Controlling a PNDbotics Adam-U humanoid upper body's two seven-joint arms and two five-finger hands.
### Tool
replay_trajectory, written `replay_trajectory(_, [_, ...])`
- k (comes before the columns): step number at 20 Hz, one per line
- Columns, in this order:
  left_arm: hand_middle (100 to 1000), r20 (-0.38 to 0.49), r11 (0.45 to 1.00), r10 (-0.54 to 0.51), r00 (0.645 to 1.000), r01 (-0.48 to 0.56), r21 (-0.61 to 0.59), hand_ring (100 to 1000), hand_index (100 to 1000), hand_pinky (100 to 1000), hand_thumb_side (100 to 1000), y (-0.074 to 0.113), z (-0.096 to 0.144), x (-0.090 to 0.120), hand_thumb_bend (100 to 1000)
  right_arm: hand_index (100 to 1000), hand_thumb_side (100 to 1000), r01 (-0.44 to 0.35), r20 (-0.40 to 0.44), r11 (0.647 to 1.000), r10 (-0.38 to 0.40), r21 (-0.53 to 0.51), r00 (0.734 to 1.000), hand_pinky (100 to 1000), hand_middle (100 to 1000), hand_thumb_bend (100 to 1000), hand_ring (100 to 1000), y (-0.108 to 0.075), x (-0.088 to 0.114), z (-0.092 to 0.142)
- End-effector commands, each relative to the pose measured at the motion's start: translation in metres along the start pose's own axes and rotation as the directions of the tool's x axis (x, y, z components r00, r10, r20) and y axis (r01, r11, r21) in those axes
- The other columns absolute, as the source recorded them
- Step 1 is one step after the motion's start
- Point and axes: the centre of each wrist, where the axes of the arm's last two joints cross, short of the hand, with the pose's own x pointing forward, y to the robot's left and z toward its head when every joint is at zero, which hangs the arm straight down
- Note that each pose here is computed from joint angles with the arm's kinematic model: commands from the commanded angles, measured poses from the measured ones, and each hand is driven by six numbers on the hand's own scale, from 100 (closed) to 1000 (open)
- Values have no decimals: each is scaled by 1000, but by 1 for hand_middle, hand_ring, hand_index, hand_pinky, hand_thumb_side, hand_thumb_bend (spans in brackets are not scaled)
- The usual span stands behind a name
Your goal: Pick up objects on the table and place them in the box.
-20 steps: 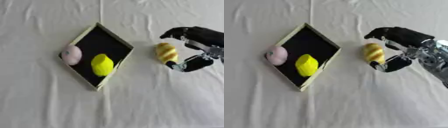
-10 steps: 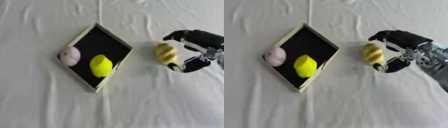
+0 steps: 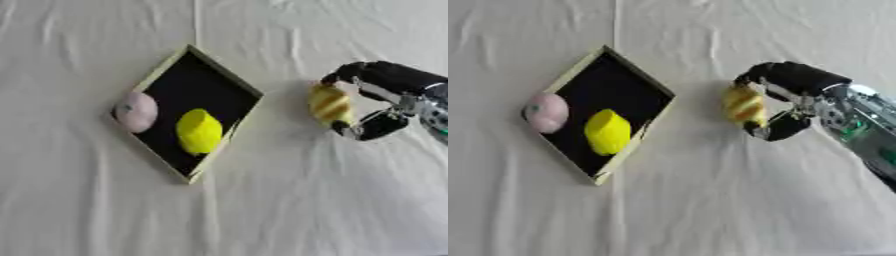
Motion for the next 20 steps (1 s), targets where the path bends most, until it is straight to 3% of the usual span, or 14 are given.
replay_trajectory(1, [792, 37, 1000, -17, 999, 17, 14, 851, 939, 857, 618, 10, -5, 12, 576, 808, 100, 1, -17, 1000, -1, -24, 1000, 878, 710, 186, 872, -4, -5, -1])
replay_trajectory(3, [793, 36, 1000, -16, 999, 15, 15, 851, 939, 857, 618, 10, -5, 12, 575, 775, 100, 9, -15, 999, -9, -36, 1000, 872, 676, 182, 861, -5, -4, -1])
replay_trajectory(6, [793, 35, 1000, -17, 999, 16, 12, 851, 939, 857, 620, 10, -5, 12, 572, 652, 100, 14, -19, 996, -16, -93, 1000, 840, 563, 119, 793, -8, -2, 0])
replay_trajectory(12, [794, 37, 1000, -16, 999, 16, 12, 852, 938, 857, 621, 10, -5, 12, 567, 569, 100, -14, -12, 963, 11, -269, 1000, 823, 511, 100, 747, -25, 8, 3])
replay_trajectory(15, [795, 37, 1000, -18, 999, 17, 12, 853, 938, 857, 621, 11, -4, 12, 568, 563, 100, -10, 35, 946, 22, -325, 999, 822, 508, 100, 738, -43, 19, 9])
replay_trajectory(20, [796, 39, 1000, -15, 999, 15, 4, 853, 938, 856, 625, 9, -5, 12, 574, 568, 100, 46, 202, 919, 37, -391, 979, 826, 513, 100, 737, -83, 43, 14])
